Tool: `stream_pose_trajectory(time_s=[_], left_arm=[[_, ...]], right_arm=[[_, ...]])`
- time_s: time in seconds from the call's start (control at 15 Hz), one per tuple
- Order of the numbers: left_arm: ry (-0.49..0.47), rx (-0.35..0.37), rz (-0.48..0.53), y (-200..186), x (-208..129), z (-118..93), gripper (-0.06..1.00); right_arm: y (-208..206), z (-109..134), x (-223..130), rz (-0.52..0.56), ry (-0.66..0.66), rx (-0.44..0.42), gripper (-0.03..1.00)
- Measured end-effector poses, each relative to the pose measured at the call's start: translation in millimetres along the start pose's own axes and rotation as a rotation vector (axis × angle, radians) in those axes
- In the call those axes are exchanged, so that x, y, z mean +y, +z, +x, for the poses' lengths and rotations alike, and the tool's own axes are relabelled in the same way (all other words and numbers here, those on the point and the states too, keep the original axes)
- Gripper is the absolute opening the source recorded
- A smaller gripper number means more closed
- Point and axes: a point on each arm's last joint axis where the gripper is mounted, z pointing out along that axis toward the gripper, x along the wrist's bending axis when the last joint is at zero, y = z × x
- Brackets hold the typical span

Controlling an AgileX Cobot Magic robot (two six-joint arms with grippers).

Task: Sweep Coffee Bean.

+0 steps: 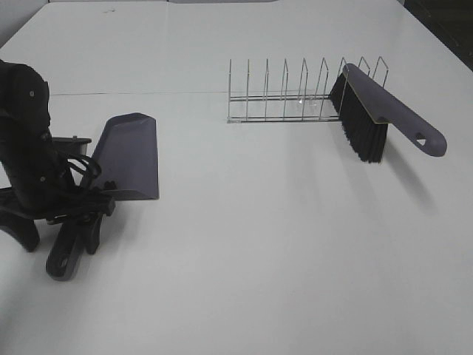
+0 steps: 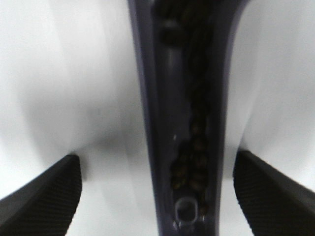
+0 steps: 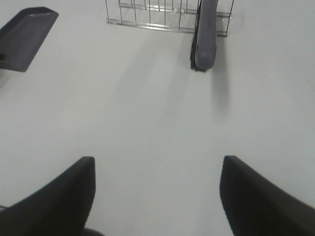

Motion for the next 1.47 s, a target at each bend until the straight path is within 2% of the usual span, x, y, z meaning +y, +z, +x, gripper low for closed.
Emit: stream_pose_trajectory(time_s=[0.07,0.2,0.27,0.33,0.47,0.67,0.8,1.0,1.07,1.33,1.47], left_arm=[[0.013,0.031,0.104,1.5,-9.1,2.9,0.77],[0.038,0.078,0.219,2.7,-20.1,7.9,0.77],[0.052,0.107,0.249,3.2,-23.8,11.0,0.77],[0.056,0.112,0.236,0.3,-25.0,11.8,0.77],[0.068,0.120,0.151,-19.3,-26.7,13.1,0.77],[0.063,0.096,0.077,-55.3,-43.0,13.5,0.77],[0.065,0.053,-0.008,-83.7,-68.7,14.9,0.77],[0.116,0.019,-0.154,-112.1,-127.3,25.0,0.77],[0.138,0.008,-0.239,-116.1,-159.8,31.8,0.77],[0.153,-0.030,-0.500,-116.7,-236.3,48.5,0.77],[0.156,-0.048,-0.617,-116.4,-262.4,54.3,0.77]], right_arm=[[-3.4,0.4,-1.9,-0.018,-0.003,0.000,0.68],[-14.0,2.2,-12.8,-0.020,-0.012,0.005,0.68],[-16.0,1.7,-21.0,0.013,-0.021,-0.002,0.68],[-17.1,0.6,-26.4,0.021,-0.031,-0.017,0.68],[-18.1,-0.6,-27.3,0.015,-0.039,-0.031,0.68],[-18.1,-0.8,-27.3,0.015,-0.040,-0.033,0.68],[-18.1,-0.8,-27.3,0.015,-0.040,-0.033,0.68],[-18.1,-0.8,-27.3,0.015,-0.040,-0.033,0.68],[-18.1,-0.8,-27.3,0.015,-0.040,-0.033,0.68],[-18.1,-0.8,-27.3,0.015,-0.040,-0.033,0.68],[-18.1,-0.8,-27.3,0.015,-0.040,-0.033,0.68]])
